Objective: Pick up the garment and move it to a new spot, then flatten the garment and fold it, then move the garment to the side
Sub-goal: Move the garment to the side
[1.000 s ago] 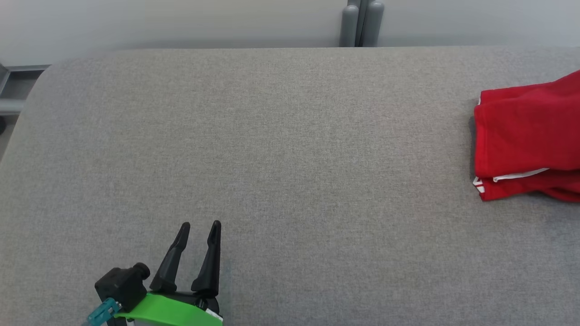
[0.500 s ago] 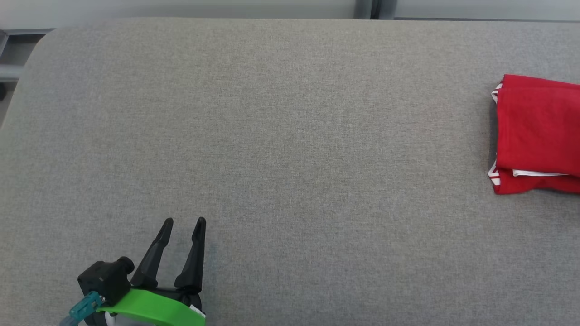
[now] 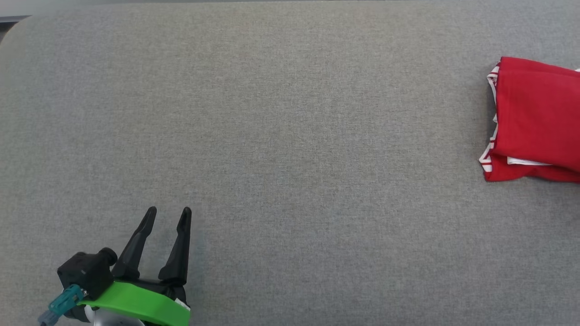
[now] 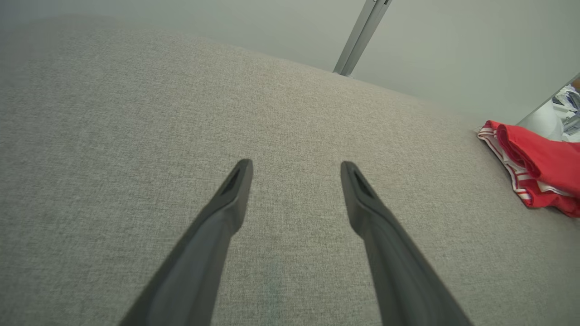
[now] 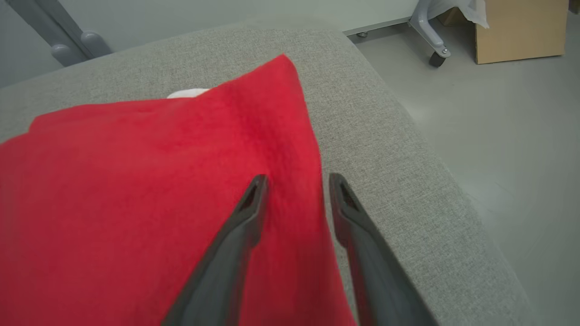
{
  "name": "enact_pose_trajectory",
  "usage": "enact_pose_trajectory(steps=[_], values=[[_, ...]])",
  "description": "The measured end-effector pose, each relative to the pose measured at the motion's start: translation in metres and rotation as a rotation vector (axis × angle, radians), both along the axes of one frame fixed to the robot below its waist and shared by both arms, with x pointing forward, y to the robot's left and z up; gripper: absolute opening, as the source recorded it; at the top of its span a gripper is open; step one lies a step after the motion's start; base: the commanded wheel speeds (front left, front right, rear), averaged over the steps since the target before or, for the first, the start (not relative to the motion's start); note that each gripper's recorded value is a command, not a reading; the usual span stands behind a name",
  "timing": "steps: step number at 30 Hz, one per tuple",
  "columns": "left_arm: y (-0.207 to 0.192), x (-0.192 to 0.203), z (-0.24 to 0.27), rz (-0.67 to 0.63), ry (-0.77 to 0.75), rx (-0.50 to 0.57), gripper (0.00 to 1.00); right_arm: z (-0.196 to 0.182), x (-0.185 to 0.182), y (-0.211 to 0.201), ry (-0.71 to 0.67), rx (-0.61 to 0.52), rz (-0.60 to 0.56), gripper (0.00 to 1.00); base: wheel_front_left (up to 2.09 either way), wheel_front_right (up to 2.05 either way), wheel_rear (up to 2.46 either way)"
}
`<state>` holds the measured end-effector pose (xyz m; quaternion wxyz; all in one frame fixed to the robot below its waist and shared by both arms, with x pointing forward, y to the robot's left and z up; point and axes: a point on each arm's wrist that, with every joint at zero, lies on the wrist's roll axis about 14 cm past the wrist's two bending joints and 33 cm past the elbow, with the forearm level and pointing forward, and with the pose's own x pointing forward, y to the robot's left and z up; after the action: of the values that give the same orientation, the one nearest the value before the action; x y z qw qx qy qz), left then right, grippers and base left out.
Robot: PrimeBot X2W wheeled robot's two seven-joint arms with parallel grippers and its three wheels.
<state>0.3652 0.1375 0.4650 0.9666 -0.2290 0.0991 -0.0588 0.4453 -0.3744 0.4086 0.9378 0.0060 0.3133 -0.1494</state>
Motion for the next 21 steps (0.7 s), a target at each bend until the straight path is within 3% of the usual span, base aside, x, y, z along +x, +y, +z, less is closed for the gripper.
enact_pose_trajectory(steps=[13,21], values=[[-0.015,0.015,0.000,-0.048,-0.001,-0.017,1.00,0.000,-0.024,-0.036,-0.038,-0.036,-0.120,1.00,0.00,0.00,0.00],[-0.035,0.026,0.026,-0.060,-0.079,-0.107,1.00,0.068,0.021,-0.006,-0.275,-0.032,0.041,1.00,0.00,0.00,0.00]])
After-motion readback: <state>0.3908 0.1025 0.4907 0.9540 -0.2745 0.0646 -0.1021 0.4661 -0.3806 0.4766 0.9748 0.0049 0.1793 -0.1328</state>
